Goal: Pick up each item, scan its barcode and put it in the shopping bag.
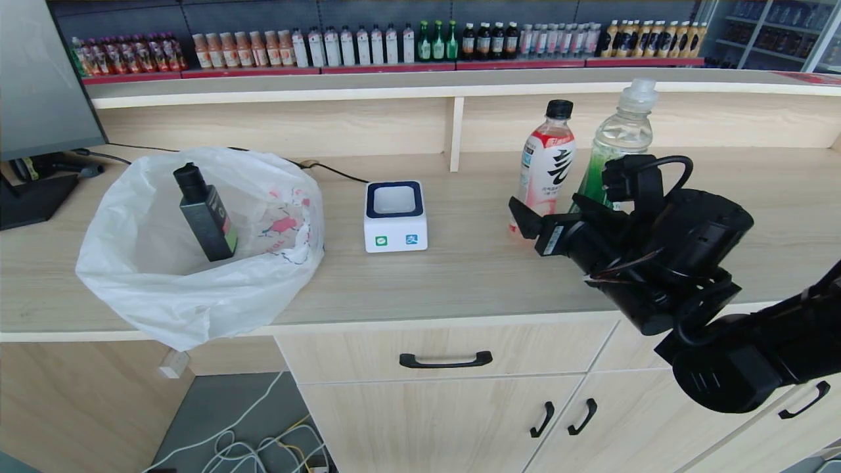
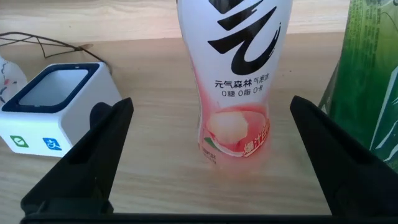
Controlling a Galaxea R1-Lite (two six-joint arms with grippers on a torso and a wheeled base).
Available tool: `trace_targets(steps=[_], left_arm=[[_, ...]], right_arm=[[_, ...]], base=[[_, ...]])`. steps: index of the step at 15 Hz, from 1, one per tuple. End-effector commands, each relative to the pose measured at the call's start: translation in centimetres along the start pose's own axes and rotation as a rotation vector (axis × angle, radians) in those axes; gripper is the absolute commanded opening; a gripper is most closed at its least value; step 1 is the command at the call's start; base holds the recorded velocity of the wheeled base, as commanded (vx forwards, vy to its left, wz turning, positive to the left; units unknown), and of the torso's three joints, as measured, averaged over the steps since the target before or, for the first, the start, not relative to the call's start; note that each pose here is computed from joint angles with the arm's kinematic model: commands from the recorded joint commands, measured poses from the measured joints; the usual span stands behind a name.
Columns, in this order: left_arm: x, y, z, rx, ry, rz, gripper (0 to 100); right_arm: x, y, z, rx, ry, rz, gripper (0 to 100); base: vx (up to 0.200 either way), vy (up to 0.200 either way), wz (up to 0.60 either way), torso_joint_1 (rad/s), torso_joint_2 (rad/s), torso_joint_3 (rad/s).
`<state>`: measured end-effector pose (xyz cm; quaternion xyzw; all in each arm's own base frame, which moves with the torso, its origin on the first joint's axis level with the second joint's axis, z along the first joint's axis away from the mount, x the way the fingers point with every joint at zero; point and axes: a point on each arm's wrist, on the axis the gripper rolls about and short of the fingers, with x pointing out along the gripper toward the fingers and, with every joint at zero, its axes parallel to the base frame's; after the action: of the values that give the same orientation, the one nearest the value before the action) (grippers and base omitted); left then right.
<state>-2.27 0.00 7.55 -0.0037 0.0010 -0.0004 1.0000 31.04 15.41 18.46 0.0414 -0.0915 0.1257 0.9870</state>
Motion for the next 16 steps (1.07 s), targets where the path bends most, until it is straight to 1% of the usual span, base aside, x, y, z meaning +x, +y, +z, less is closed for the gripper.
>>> trace_targets(steps=[1, 7, 12, 16], left_arm=[[0.0, 0.0, 0.0, 0.000, 0.000, -0.001, 100], [0.0, 0.0, 0.0, 0.000, 0.000, -0.001, 100], [0.0, 0.0, 0.0, 0.000, 0.000, -0.001, 100], [0.0, 0.0, 0.0, 0.000, 0.000, -0.001, 100]], right_arm=[[0.8, 0.2, -0.6, -0.002, 0.002, -0.005, 100], [1.8, 0.1, -1.3, -0.004, 0.005, -0.011, 100], [3.9, 0.5, -1.4, 0.001, -0.034, -0.013, 100], [4.6, 0.6, -1.8, 0.002, -0.039, -0.015, 100]], base=[[0.000, 0.000, 0.00, 0.000, 0.00, 0.000], [0.000, 0.000, 0.00, 0.000, 0.00, 0.000], [0.000, 0.000, 0.00, 0.000, 0.00, 0.000], [0.000, 0.000, 0.00, 0.000, 0.00, 0.000]])
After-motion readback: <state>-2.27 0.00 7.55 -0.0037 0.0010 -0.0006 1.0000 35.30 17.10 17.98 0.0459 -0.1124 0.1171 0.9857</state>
